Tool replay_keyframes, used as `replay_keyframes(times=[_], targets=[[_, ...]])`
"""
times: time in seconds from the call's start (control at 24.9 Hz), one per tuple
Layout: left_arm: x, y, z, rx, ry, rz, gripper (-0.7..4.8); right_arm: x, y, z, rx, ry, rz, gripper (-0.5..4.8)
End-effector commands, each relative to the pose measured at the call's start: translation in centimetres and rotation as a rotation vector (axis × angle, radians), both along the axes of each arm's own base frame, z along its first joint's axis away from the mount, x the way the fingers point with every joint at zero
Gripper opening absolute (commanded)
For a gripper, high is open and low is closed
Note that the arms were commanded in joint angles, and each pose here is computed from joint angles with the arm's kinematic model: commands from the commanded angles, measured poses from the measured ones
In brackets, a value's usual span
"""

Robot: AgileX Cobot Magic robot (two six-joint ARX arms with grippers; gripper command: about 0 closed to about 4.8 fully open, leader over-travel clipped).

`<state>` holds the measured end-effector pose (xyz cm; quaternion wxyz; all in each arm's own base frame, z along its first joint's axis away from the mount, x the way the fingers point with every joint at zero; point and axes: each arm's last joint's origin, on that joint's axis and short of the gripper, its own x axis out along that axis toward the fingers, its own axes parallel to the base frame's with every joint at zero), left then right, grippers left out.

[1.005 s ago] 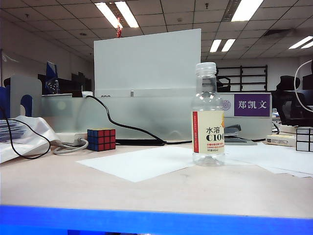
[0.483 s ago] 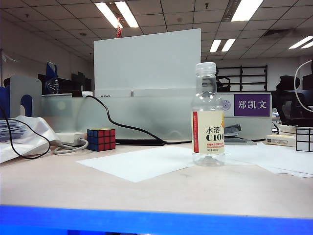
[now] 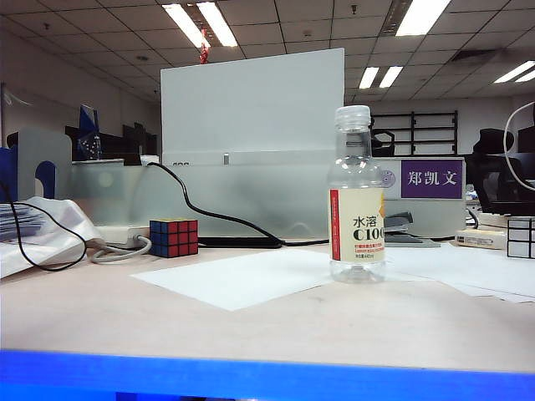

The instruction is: Flip the plastic bottle upside down.

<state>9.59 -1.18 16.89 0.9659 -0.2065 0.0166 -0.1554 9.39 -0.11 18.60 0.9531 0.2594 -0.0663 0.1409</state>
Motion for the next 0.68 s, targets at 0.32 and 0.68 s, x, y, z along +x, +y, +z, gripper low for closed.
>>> replay_keyframes(times=[0.32,0.68], targets=[[-0.7,-1.1,1.8,-0.203,-0.082,-0.33,-0.04,-0.1,1.7,3.0,0.051,-0.199,0.135,0.19],[-1.5,-2.3,3.2,-0.236,-0.213,-0.467,-0.04,6.1,7.4,7.5,-0.424,-0.173,0.231,4.79]])
